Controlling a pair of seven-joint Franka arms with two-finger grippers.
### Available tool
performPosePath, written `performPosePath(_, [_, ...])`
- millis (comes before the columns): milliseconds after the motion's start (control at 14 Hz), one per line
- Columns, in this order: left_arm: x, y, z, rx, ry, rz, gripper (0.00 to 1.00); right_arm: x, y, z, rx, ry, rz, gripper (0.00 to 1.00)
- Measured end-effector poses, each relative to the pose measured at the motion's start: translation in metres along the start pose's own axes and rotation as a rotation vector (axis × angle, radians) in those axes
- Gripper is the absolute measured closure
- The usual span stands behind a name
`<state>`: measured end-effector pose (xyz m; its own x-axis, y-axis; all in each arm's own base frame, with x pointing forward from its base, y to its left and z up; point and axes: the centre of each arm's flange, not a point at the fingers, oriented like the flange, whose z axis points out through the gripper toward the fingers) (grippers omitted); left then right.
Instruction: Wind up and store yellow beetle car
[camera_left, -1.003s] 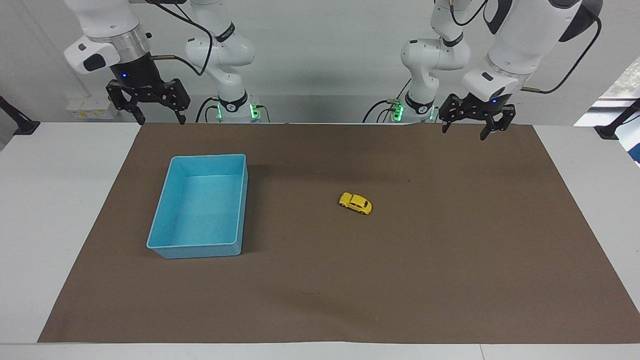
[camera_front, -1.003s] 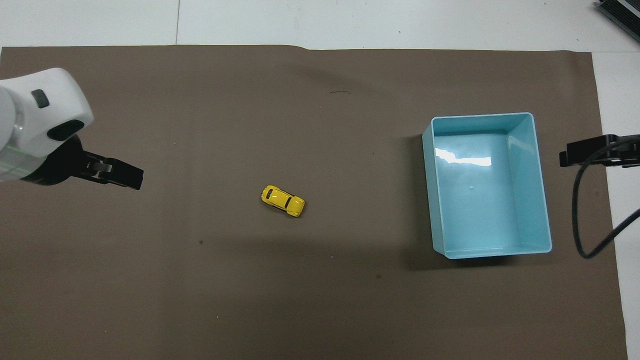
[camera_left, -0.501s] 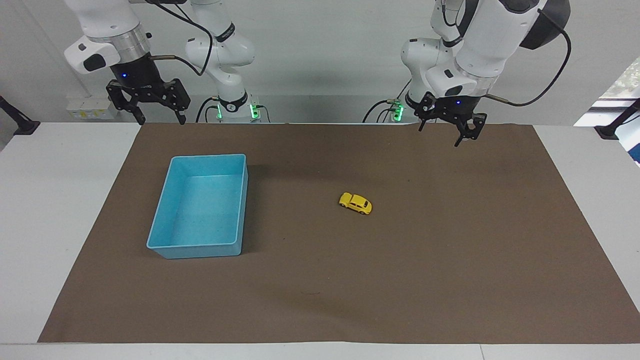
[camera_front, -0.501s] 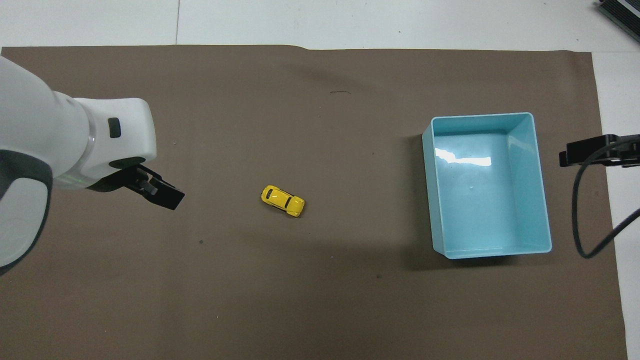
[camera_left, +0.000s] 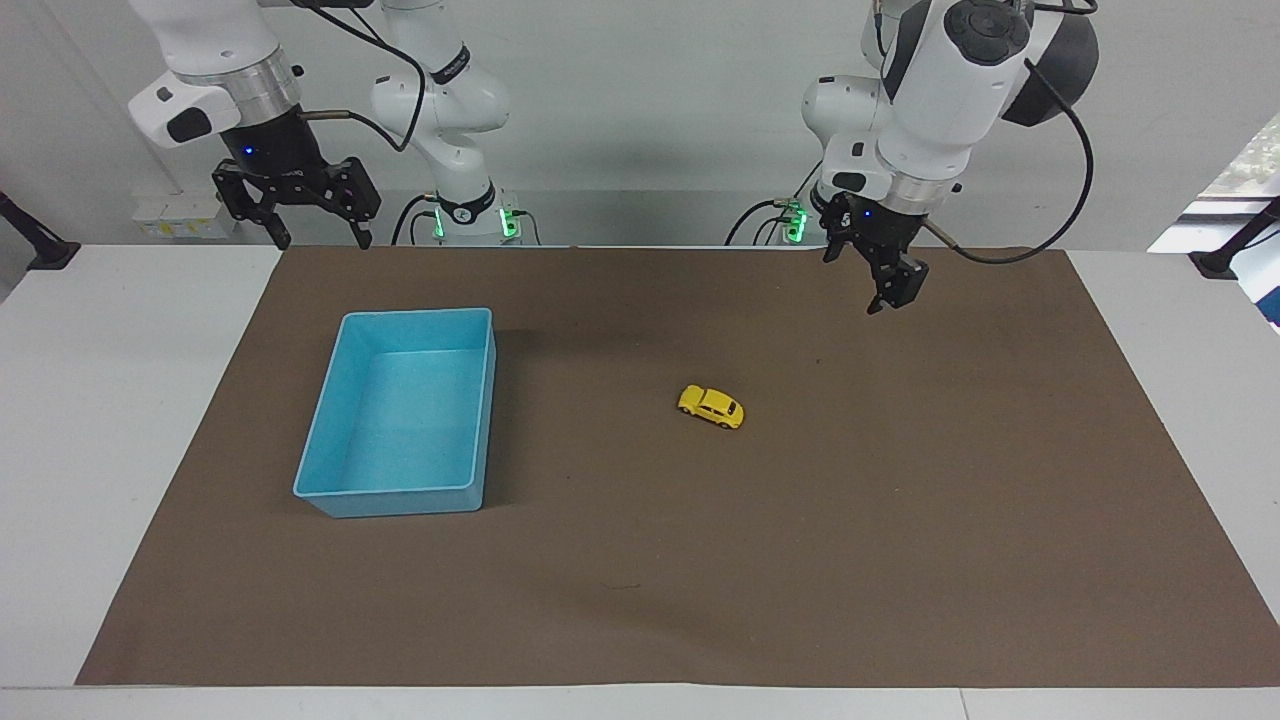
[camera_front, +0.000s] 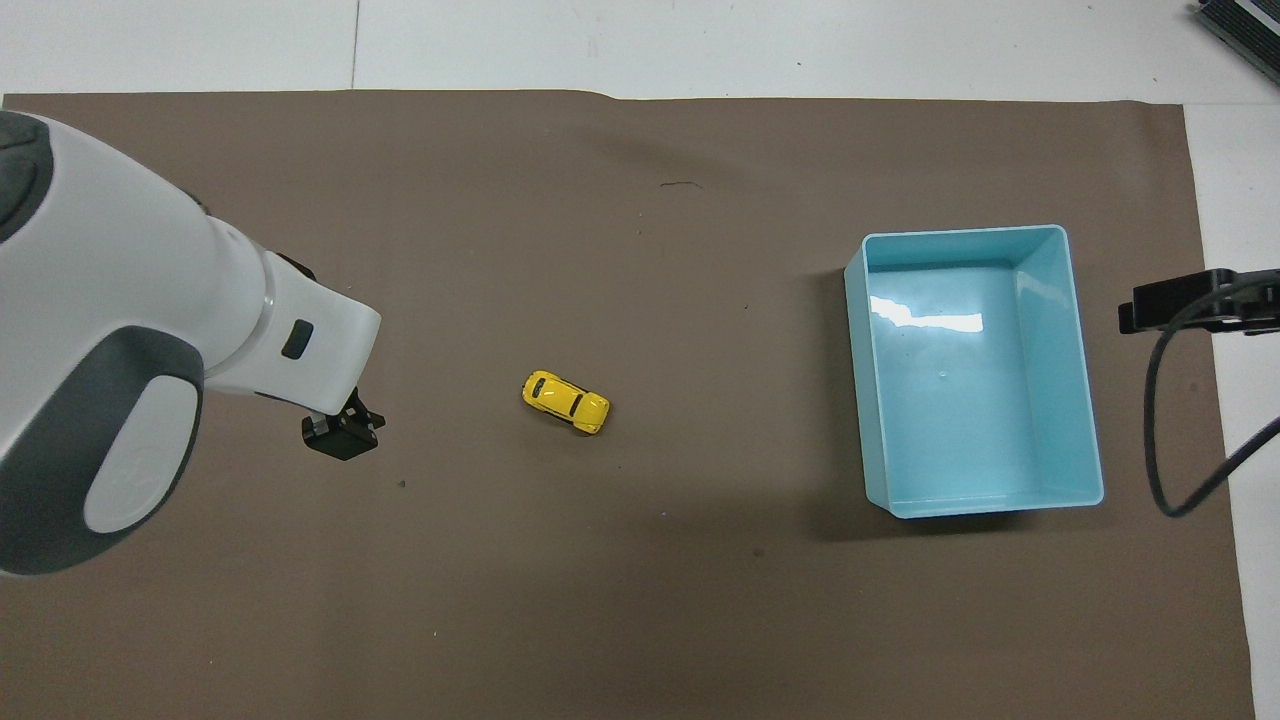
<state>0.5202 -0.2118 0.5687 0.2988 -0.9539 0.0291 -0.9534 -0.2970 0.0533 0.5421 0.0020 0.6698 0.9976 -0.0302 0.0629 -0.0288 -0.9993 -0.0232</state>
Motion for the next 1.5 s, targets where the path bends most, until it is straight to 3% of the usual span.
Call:
performPosePath(215, [0.023, 0.007, 0.027, 0.016, 0.024, 0.098, 0.00, 0.000, 0.000, 0.000, 0.000, 0.000, 0.000, 0.00])
performPosePath(573, [0.045, 0.007, 0.091, -0.009, 0.010, 0.275, 0.00, 0.000, 0.000, 0.000, 0.000, 0.000, 0.000, 0.00])
performPosePath(931, [0.068, 0.005, 0.157, -0.001, 0.021, 0.336, 0.00, 0.000, 0.000, 0.000, 0.000, 0.000, 0.000, 0.00])
performPosePath(1504, [0.106, 0.033, 0.220, 0.037, 0.052, 0.426, 0.00, 0.000, 0.000, 0.000, 0.000, 0.000, 0.000, 0.00])
